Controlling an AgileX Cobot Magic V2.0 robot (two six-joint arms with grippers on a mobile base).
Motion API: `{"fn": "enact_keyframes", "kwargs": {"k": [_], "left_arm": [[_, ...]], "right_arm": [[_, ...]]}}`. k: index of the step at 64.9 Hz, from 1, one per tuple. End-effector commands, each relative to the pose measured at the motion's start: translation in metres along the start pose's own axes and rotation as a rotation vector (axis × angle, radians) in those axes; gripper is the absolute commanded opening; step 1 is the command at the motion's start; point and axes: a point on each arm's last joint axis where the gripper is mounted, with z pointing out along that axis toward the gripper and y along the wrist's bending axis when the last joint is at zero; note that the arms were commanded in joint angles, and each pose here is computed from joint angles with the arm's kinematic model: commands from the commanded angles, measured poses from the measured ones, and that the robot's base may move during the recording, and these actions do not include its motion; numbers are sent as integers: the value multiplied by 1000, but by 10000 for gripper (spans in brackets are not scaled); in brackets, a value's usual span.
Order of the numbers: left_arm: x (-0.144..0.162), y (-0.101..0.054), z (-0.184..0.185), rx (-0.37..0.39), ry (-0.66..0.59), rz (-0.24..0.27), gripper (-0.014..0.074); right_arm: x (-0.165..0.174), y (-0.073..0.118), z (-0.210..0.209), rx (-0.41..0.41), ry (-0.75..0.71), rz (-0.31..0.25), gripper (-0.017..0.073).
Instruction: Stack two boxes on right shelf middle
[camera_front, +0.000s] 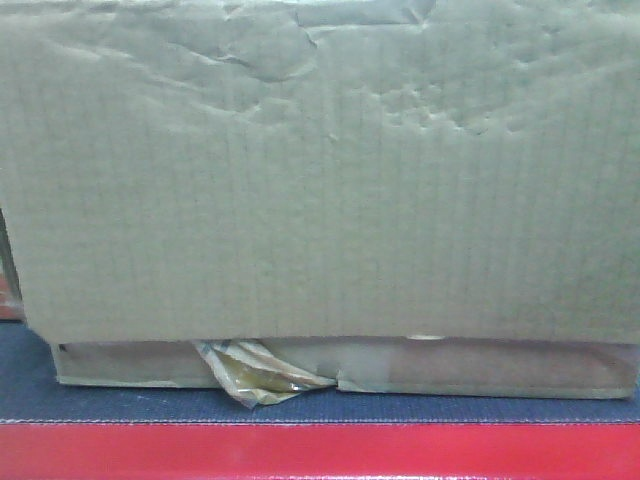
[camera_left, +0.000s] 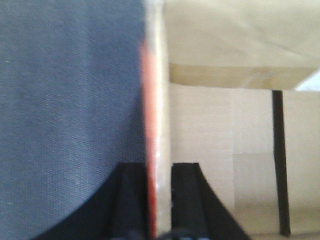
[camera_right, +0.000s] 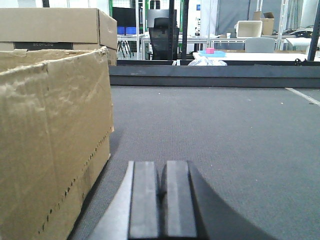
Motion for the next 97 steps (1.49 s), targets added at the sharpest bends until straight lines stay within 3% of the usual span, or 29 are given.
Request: {"fn": "enact_keyframes", "kwargs": {"k": [1, 7, 15, 22, 29, 36, 46, 59, 66, 76, 84, 90, 97], "left_arm": [[-5, -3, -2, 11, -36, -52, -111], [-10, -1, -8, 3, -60, -93, -111], [-21, 2, -36, -49, -142, -105, -111], [-33, 11, -76, -119, -265, -136, -111], [-46, 21, -132, -234, -421, -184, -111], [-53, 15, -175, -237, -535, -231, -111], [-59, -21, -219, -182, -629, -165, -111], [-62, -88, -256, -4, -768, -167, -111], [-60, -123, -259, 73, -773, -162, -111], [-54, -170, -242, 92, -688, -160, -111], [-52, -207, -219, 80, -635, -77, -111], [-50, -234, -196, 105, -564, -52, -111], [-48, -254, -167, 97, -483, -35, -111]], "right_arm": [[-2, 0, 0, 4, -23, -5, -162], [-2, 0, 0, 4, -23, -5, -162], [-2, 0, 0, 4, -23, -5, -162], [-2, 0, 0, 4, -23, -5, -162], [-2, 0, 0, 4, -23, -5, -162], [-2, 0, 0, 4, -23, -5, -162], [-2, 0, 0, 4, -23, -5, -162], [-2, 0, 0, 4, -23, -5, -162], [-2, 0, 0, 4, -23, -5, -162], [-2, 0, 0, 4, -23, -5, -162], [-2, 0, 0, 4, -23, -5, -162], [-2, 0, 0, 4, -23, -5, -162], [-2, 0, 0, 4, -23, -5, -162]]}}
